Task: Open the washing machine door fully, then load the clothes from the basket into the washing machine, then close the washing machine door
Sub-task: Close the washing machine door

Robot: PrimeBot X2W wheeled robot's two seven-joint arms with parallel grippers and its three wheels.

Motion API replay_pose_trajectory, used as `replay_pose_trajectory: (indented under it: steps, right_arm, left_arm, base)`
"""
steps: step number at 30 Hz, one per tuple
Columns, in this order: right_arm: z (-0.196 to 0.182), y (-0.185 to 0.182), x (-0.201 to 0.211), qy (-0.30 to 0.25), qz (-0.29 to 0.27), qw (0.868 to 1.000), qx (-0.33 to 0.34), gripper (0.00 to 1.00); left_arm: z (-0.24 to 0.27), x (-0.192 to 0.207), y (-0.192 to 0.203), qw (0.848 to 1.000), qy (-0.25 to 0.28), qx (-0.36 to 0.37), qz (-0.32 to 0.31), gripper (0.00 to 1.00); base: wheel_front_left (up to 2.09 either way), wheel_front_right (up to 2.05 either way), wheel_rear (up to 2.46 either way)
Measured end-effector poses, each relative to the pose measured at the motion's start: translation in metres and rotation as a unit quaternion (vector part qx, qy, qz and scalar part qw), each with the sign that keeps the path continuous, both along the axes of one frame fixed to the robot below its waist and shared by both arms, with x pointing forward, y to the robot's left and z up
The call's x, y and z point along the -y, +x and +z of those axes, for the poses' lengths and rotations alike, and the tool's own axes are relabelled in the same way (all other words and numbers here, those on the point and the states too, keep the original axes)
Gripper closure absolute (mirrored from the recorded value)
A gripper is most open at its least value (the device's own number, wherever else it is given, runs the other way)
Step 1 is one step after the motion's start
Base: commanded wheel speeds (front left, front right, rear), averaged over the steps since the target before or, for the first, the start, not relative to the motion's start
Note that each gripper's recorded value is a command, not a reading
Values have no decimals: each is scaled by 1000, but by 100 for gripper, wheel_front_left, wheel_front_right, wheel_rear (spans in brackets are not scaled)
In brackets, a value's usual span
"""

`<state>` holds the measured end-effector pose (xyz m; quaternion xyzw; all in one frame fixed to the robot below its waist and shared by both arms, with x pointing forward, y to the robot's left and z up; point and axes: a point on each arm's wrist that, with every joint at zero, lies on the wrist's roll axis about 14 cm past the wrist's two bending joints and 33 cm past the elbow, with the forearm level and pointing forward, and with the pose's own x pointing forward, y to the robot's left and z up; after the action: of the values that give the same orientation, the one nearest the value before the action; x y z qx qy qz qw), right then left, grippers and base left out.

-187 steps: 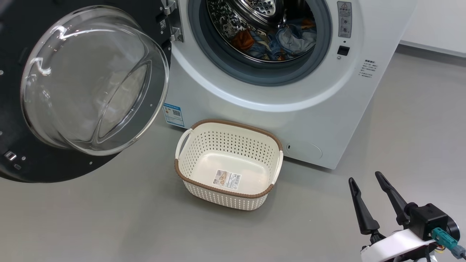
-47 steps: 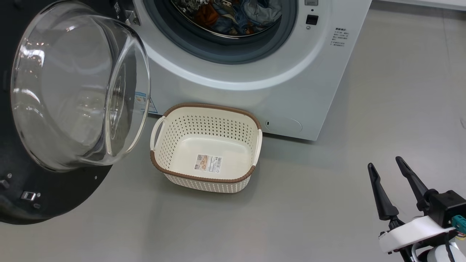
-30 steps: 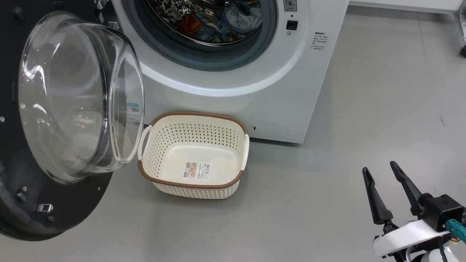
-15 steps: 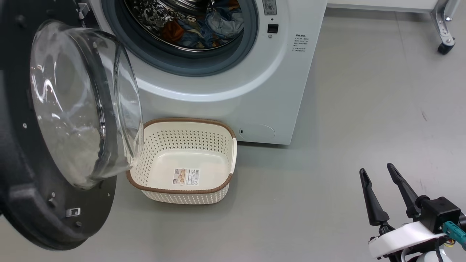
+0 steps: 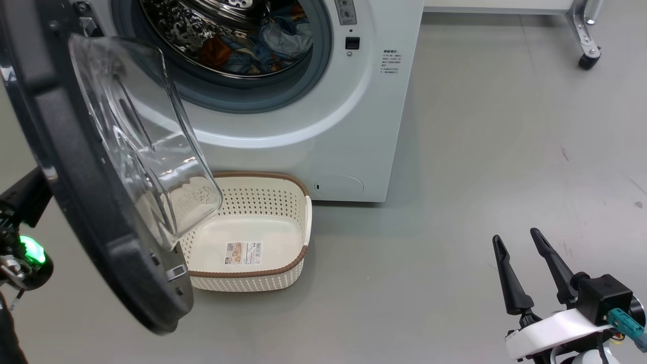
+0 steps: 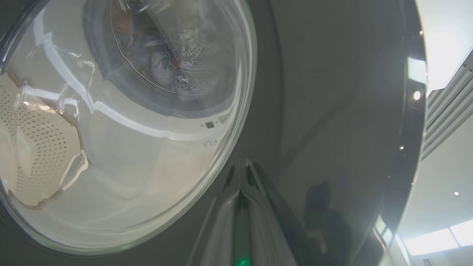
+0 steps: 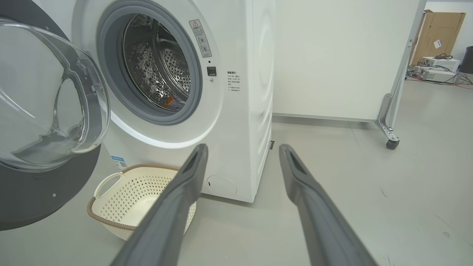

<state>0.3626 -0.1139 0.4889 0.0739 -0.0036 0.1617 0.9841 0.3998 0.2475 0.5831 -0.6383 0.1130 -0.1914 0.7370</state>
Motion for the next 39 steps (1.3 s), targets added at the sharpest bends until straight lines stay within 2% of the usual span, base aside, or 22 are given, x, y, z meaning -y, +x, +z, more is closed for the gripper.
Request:
replay_pose_trajectory:
  steps: [15, 39]
  right_arm:
    - [1, -7, 14, 3, -25, 1000, 0, 0]
    - [6, -16, 34, 1, -58, 998, 8, 0]
  left_arm:
    - [13, 69, 28, 998, 7, 16, -54, 100]
    - [14, 107, 52, 997, -13, 9, -72, 100]
  base:
    - [0, 0, 0]
    - [0, 0, 0]
